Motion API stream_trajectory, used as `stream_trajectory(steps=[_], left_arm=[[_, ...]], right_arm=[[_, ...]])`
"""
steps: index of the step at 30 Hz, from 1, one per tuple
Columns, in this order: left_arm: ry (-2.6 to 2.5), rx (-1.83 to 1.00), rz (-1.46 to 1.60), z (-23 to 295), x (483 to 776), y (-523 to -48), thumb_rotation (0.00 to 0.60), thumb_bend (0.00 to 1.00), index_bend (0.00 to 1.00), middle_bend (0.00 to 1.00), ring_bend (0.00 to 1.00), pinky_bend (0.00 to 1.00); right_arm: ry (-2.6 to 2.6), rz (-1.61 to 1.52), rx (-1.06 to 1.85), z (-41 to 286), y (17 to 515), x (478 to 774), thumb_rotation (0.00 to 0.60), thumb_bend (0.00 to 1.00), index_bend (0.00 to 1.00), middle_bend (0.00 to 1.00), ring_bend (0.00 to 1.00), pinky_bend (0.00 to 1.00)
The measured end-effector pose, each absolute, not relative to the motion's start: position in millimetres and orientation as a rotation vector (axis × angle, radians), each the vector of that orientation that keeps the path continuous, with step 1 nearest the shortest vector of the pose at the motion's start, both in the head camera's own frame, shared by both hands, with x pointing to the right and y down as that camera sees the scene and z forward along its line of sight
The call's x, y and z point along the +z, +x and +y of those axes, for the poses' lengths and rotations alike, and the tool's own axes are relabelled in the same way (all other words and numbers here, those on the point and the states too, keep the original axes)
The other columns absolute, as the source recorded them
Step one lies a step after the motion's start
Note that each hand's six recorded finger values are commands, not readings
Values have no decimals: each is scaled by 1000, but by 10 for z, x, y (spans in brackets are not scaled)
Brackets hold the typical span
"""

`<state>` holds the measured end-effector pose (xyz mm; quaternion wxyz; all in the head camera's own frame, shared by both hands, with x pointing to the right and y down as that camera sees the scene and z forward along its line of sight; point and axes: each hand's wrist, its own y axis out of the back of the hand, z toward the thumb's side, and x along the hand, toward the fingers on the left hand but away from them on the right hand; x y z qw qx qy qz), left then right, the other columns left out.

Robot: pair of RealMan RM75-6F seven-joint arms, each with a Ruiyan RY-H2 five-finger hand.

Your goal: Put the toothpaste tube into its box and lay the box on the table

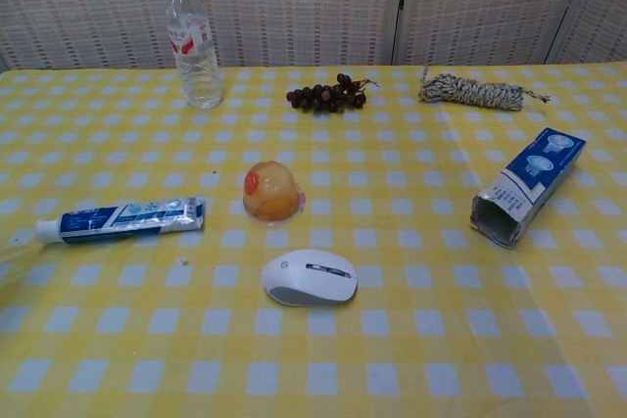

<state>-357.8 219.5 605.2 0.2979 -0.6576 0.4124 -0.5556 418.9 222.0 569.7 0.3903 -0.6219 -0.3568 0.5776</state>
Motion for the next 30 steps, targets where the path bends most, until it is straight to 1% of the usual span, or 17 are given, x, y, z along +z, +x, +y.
stream_trajectory(steps=[6, 13, 19, 26, 30], left_arm=[[-1821, -1532, 1002, 2107, 6342, -3222, 600, 221, 409, 1000, 1000, 1000], [-1842, -1554, 960, 1984, 6563, -2964, 600, 197, 349, 1000, 1000, 1000], [-1866, -1566, 936, 1905, 6751, -2785, 600, 195, 342, 1000, 1000, 1000], [-1870, -1597, 907, 1857, 7013, -2678, 600, 196, 364, 1000, 1000, 1000], [-1881, -1590, 906, 1845, 7100, -2619, 600, 197, 383, 1000, 1000, 1000]], right_arm=[[-1593, -900, 1468, 2210, 4190, 5714, 600, 364, 0, 0, 0, 0], [-1593, -900, 1484, 2197, 4220, 5728, 600, 364, 0, 0, 0, 0], [-1595, -908, 1493, 2178, 4247, 5729, 600, 364, 0, 0, 0, 0], [-1599, -909, 1494, 2176, 4258, 5725, 600, 365, 0, 0, 0, 0], [-1597, -917, 1498, 2167, 4279, 5719, 600, 364, 0, 0, 0, 0]])
